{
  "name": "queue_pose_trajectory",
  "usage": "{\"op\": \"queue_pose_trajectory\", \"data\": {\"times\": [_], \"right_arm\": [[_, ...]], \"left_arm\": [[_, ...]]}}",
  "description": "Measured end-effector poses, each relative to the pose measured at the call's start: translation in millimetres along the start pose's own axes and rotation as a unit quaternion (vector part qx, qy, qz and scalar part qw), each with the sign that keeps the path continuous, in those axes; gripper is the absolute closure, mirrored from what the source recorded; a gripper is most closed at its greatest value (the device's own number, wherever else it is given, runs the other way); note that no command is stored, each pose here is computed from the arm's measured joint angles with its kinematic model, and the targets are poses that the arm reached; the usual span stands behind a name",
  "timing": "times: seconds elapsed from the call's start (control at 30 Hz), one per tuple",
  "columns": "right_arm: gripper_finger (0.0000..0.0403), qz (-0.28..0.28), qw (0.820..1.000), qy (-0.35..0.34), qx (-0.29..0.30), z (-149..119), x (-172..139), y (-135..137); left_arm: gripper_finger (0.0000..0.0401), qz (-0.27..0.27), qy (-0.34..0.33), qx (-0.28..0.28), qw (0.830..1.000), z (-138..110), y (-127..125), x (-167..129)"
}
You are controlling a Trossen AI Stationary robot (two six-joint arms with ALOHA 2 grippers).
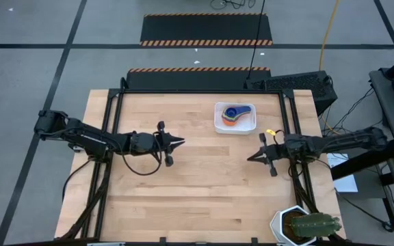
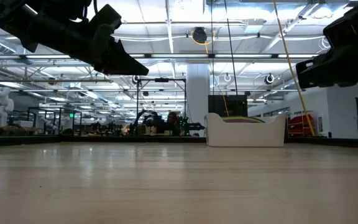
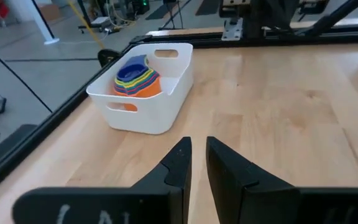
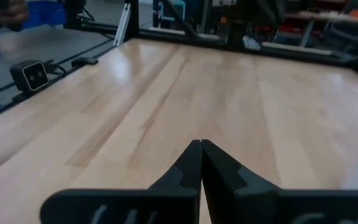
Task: Nest measuring cups in basket
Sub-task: Return to Home Position
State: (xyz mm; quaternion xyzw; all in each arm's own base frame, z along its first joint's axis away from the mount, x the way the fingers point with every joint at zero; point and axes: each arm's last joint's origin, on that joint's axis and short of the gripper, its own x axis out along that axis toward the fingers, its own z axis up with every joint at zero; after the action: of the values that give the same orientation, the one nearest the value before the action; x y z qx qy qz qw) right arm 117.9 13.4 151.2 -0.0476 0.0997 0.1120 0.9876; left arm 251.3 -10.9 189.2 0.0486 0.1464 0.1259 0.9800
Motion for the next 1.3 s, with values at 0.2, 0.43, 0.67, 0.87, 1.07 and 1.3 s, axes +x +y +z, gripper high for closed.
{"op": "queue_pose_trajectory", "data": {"times": [0.2, 0.43, 0.67, 0.87, 1.07, 1.3], "right_arm": [[0.0403, -0.005, 0.999, -0.031, -0.025, 4.1, -9.1, 0.7], [0.0403, -0.014, 0.997, -0.076, -0.032, 9.2, -20.1, 1.5], [0.0403, -0.027, 0.993, -0.095, -0.057, 11.2, -24.9, 1.5], [0.0403, -0.044, 0.993, -0.09, -0.058, 10.6, -24.8, 0.5], [0.0403, -0.044, 0.994, -0.089, -0.052, 10.5, -24.8, 0.4], [0.0403, -0.046, 0.992, -0.103, -0.053, 13.1, -25.3, 0.3]], "left_arm": [[0.035, 0.01, -0.014, 0.001, 1.0, -3.3, 10.2, -15.6], [0.035, 0.018, -0.057, -0.026, 0.998, -13.2, 23.5, -48.6], [0.035, 0.02, -0.098, -0.021, 0.995, -23.9, 31.1, -74.3], [0.035, 0.023, -0.125, -0.018, 0.992, -33.4, 35.5, -89.0], [0.035, 0.003, -0.13, -0.016, 0.991, -42.8, 36.0, -95.6], [0.035, -0.037, -0.148, -0.005, 0.988, -51.3, 34.9, -101.3]]}}
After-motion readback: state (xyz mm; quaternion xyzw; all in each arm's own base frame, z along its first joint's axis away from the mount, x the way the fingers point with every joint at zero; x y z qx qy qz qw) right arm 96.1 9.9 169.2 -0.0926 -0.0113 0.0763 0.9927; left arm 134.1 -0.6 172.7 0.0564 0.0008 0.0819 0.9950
